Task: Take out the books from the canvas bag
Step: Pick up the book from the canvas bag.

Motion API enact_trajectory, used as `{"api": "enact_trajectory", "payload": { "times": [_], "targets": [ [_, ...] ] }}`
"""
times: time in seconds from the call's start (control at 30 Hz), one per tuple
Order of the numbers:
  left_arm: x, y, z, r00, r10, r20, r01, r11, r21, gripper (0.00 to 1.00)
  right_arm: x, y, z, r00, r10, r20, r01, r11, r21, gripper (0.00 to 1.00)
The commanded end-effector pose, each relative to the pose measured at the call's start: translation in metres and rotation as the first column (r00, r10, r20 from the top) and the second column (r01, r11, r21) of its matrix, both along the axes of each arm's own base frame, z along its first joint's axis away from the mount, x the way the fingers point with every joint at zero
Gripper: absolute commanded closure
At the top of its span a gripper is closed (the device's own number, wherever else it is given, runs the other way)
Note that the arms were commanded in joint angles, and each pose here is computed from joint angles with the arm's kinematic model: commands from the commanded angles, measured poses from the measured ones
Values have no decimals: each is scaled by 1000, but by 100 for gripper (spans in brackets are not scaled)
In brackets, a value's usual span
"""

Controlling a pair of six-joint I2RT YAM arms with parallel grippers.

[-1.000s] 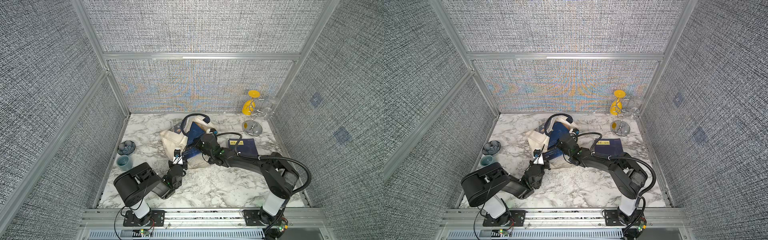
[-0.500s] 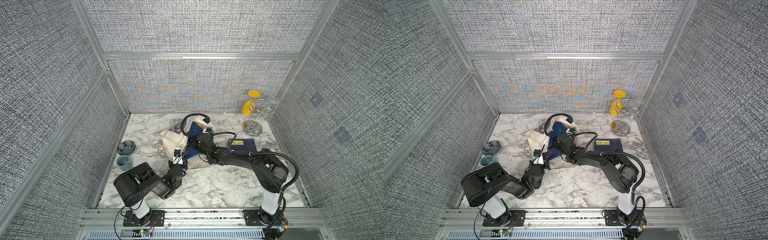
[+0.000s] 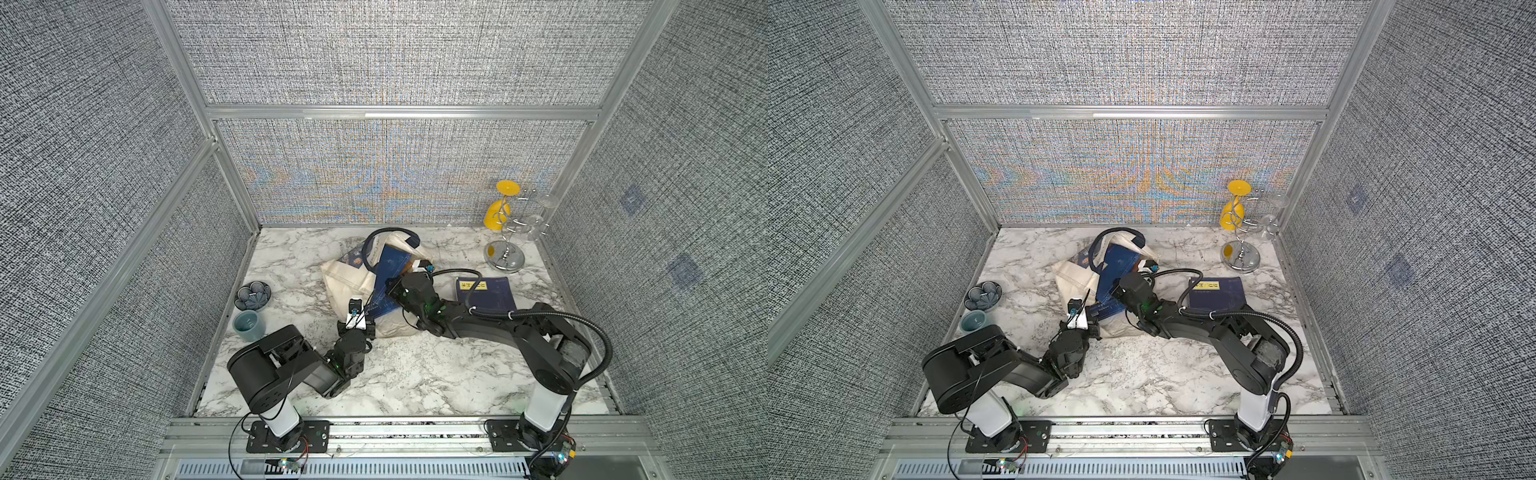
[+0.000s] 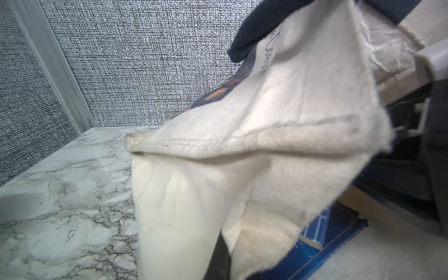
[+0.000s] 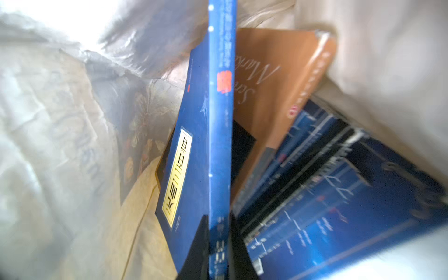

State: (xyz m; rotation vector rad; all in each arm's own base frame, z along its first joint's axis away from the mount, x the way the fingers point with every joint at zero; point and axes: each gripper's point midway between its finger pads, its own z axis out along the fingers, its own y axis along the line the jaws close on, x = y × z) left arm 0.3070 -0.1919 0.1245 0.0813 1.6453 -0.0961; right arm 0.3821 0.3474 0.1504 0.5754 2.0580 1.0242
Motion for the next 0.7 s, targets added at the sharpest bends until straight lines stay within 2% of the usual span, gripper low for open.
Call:
{"api": "enact_trajectory", "payload": {
  "times": [0.0,0.07,0.1,0.33,0.53,0.67],
  "targets": [
    [1,-1,9,1000,4,25,-3,999,-35,100,-3,-11,2,1000,-19,21,20,999,-46,89],
    [2,-1,9,1000,5,25,-4,999,-35,100,-3,-10,8,999,-15,33,15,1000,-25,89],
    [1,-1,8,1000,3,24,-2,999,-33,100,-8,-13,-2,1000,-5,23,6,999,-41,89],
    [2,-1,7,1000,4,21,-3,999,-34,100,-8,-7,-4,998,25,53,-25,1000,-10,80],
    [2,-2,6,1000,3,20,-2,999,-33,100,-4,-5,-4,996,28,87,-27,1000,-11,64],
    [3,-3,5,1000,3,18,-2,1000,-31,100,-2,-2,-9,994,26,103,-27,1000,13,59]
  ]
}}
